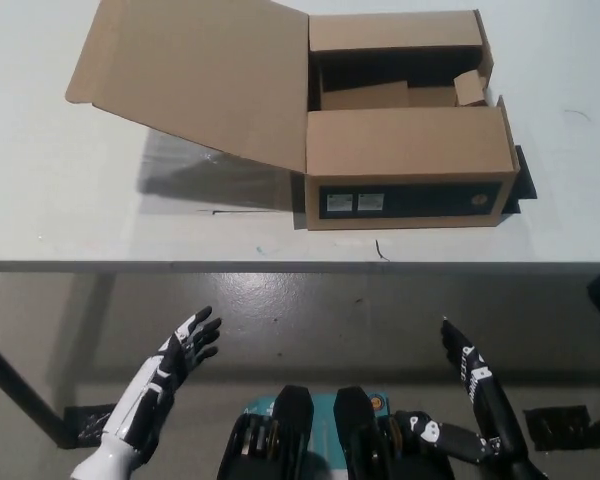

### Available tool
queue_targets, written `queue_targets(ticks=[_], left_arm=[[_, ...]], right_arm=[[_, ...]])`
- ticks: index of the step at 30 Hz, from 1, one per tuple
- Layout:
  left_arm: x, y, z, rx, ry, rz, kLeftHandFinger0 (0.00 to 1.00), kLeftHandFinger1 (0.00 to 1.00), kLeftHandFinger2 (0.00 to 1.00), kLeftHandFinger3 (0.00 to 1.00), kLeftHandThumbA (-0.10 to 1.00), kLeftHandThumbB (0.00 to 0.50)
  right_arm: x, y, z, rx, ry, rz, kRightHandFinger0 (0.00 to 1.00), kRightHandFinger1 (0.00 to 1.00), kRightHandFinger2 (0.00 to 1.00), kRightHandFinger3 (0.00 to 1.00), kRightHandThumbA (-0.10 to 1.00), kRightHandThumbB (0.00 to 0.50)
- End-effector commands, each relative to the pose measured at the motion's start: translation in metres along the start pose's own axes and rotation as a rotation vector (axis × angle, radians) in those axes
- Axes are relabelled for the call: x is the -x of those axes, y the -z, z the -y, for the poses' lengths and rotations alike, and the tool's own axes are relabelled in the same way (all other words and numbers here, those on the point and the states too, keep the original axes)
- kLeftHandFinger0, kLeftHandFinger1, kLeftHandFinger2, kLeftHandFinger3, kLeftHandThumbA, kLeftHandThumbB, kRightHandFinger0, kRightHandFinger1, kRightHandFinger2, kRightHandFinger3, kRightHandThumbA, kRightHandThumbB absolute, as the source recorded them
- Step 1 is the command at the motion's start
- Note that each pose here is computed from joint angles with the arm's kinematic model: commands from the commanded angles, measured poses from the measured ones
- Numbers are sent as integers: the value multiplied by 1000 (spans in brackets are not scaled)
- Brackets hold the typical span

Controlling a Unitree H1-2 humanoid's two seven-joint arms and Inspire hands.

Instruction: A small storge box is placed at the center of the table and the robot uses its left hand to push the lid and close it

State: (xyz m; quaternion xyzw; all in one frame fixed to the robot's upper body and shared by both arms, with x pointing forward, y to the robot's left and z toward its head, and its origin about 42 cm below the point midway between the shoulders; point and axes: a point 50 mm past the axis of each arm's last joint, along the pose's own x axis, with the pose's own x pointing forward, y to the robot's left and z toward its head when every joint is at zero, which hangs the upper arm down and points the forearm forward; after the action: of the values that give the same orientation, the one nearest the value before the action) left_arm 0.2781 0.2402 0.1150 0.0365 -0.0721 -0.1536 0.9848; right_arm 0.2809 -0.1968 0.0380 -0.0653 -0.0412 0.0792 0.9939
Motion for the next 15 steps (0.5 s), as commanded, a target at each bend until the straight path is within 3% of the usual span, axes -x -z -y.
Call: queue_targets(ticks=[1, 5, 15], left_arm=[[-15, -44, 2, 474, 117, 161, 1000, 1000, 1000, 1000, 1000, 282], [-31, -58, -5, 709, 178, 195, 1000, 1000, 1000, 1000, 1000, 326], [-71, -61, -29, 994, 143, 225, 1000, 1000, 1000, 1000, 1000, 328]], right_arm=[[-8, -14, 2, 16, -11, 117, 1000, 1000, 1000, 1000, 1000, 405], [-7, -13, 2, 12, -2, 113, 1000, 1000, 1000, 1000, 1000, 407], [-6, -12, 2, 27, -13, 112, 1000, 1000, 1000, 1000, 1000, 404]])
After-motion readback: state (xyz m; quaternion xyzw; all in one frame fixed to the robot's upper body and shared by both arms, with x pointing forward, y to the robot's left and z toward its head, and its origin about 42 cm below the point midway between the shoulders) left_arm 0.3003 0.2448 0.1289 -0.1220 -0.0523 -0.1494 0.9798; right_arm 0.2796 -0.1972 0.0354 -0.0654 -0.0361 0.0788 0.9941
